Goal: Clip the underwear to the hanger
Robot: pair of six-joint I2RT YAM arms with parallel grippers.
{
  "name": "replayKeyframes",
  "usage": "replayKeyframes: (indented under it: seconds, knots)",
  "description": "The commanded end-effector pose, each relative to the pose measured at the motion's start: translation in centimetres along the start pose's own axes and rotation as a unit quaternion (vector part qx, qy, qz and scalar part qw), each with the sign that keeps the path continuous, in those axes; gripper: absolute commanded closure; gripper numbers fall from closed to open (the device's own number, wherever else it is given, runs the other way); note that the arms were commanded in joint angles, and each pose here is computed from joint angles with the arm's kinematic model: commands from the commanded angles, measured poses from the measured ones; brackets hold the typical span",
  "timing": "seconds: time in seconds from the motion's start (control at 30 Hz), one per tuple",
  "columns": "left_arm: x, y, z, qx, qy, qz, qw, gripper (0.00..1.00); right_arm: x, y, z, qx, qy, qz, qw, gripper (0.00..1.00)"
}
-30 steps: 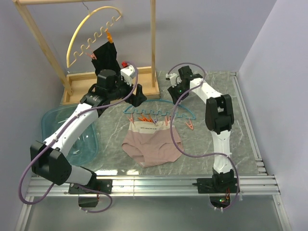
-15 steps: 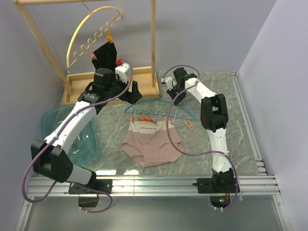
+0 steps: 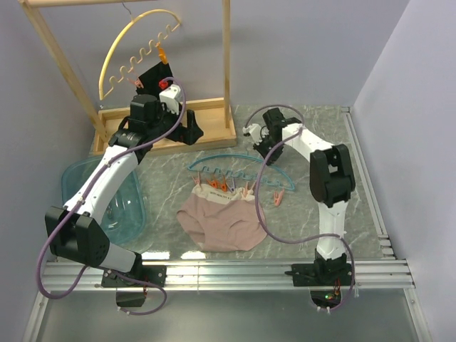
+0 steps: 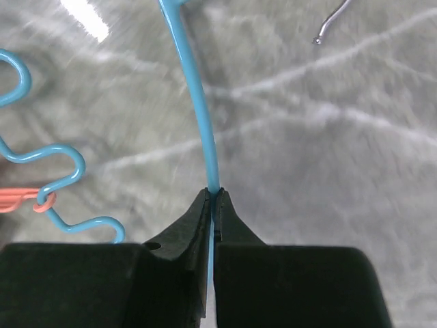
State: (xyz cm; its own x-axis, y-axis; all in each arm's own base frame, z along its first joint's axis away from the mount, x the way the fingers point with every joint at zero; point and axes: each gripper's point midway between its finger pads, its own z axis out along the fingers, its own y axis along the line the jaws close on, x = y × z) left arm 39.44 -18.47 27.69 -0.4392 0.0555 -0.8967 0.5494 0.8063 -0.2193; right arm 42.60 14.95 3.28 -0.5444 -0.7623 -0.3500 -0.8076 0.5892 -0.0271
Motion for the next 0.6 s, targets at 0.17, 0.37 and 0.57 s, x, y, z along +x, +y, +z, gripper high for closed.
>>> replayKeyframes:
  seconds: [0.17, 0.37, 0.57]
  knots:
    - [-1.1, -0.3, -0.7, 0.0, -0.018, 0.004, 1.0, 0.01, -3.9, 0.5, -8.3, 0.073, -0.131, -0.08, 0.986, 1.0]
    - [0.1, -0.2, -0.6, 0.025, 0.039, 0.004, 0.999, 0.01, -4.8, 1.2, -11.9, 0.131, -0.203, -0.126, 0.962, 1.0]
    - [-1.0, -1.3, -1.2, 0.111, 0.049, -0.001, 0.993, 0.01, -6.1, 2.2, -16.2, 0.193, -0.274, -0.175, 0.926, 1.0]
